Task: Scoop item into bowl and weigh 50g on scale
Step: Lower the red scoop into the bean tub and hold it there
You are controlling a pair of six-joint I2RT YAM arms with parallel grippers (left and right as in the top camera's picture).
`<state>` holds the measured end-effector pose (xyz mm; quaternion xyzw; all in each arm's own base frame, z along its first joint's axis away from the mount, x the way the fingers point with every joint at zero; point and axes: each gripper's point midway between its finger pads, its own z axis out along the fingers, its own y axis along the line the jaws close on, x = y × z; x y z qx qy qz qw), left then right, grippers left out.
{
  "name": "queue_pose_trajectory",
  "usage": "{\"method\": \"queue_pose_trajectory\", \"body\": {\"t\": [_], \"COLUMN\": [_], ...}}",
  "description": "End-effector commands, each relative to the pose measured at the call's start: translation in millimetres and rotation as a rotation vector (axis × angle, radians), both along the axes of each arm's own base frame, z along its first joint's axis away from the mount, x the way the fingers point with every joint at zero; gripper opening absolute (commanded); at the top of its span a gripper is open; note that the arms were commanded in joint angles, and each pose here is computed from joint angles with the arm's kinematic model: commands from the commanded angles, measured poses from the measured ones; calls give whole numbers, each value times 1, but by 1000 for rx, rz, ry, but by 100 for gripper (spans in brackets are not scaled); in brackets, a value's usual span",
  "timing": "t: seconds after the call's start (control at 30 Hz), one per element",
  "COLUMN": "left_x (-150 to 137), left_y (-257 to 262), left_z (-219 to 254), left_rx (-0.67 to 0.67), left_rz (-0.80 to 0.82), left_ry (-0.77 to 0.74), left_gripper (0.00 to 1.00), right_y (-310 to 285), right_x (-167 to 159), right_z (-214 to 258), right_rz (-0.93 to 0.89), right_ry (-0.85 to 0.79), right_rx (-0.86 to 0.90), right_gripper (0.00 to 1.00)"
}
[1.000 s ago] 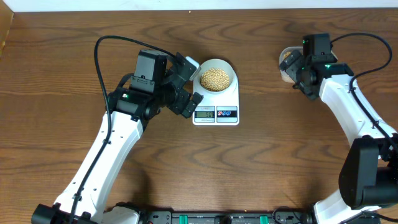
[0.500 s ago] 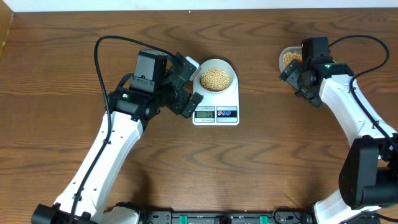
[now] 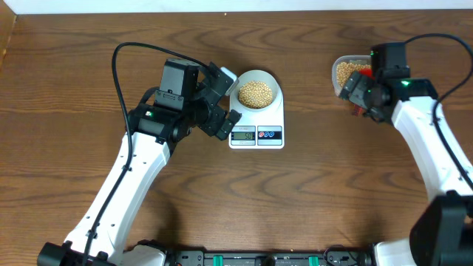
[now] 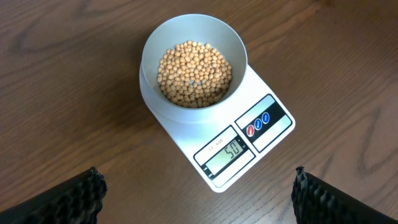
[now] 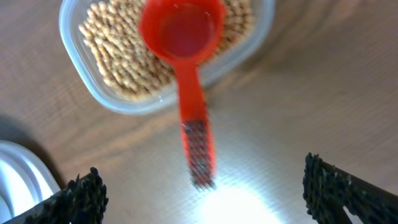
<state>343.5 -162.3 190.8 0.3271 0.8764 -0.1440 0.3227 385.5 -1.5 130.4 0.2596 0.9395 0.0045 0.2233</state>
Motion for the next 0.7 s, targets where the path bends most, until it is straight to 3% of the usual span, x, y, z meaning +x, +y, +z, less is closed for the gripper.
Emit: {"method": "queue_pose_trajectory", "body": {"t": [0.0, 0.2, 0.67], "left_x": [1, 1, 1], "left_y": [1, 1, 1], "left_z": [-4, -4, -4], "left_rx": [9, 9, 9], "left_rz": [2, 2, 3], "left_ry": [7, 7, 7], "left_gripper": [98, 98, 98], "right_y": [-13, -13, -12], "right_x": [-5, -13, -7], "right_z": [23, 37, 42], "right_rz": [87, 275, 280], "right_ry": [-11, -8, -41], "right_rx": [-68, -109, -108], "right_gripper": [99, 99, 99]}}
